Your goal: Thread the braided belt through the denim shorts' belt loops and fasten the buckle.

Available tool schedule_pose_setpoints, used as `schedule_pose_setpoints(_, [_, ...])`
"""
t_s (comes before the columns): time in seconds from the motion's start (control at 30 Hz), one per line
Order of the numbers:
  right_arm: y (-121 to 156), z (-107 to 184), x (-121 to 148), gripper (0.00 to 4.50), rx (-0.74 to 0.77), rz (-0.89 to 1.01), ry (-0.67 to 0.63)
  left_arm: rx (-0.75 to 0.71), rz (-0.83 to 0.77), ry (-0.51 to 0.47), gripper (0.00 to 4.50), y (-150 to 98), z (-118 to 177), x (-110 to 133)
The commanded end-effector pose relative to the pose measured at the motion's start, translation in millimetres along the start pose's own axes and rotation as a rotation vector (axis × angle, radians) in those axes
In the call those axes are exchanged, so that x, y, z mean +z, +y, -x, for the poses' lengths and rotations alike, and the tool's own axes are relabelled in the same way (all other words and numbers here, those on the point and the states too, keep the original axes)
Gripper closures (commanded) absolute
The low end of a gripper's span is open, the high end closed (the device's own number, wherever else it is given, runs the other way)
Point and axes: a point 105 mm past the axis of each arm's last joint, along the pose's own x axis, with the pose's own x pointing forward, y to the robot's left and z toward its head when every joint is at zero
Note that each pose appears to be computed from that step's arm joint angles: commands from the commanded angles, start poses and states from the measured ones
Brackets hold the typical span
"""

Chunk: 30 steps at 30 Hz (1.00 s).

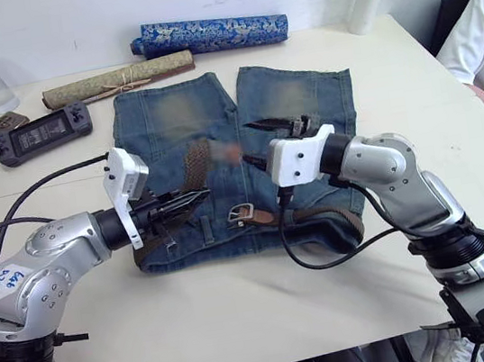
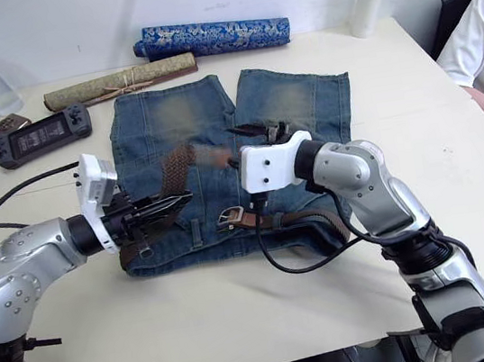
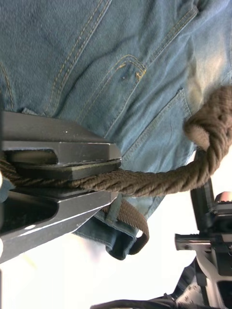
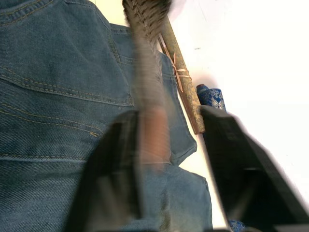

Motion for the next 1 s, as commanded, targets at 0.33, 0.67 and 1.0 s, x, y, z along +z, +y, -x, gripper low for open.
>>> schedule_pose_setpoints(0.33, [-11,24,-7,0.06,0.025,0.003,0.032,-0.032,-1.267,0.527,4.50,18,-1,-36])
schedule_pose_setpoints(0.67, [27,14,12,0.06,0.140,0.025,-0.048,-0.214,-1.577,0.652,4.50,18,6,-87])
schedule_pose_setpoints(1.0, [50,-24,33,0.06,0.488,0.376,-0.243,-0.306,-1.579,0.630,4.50,13,1,-99])
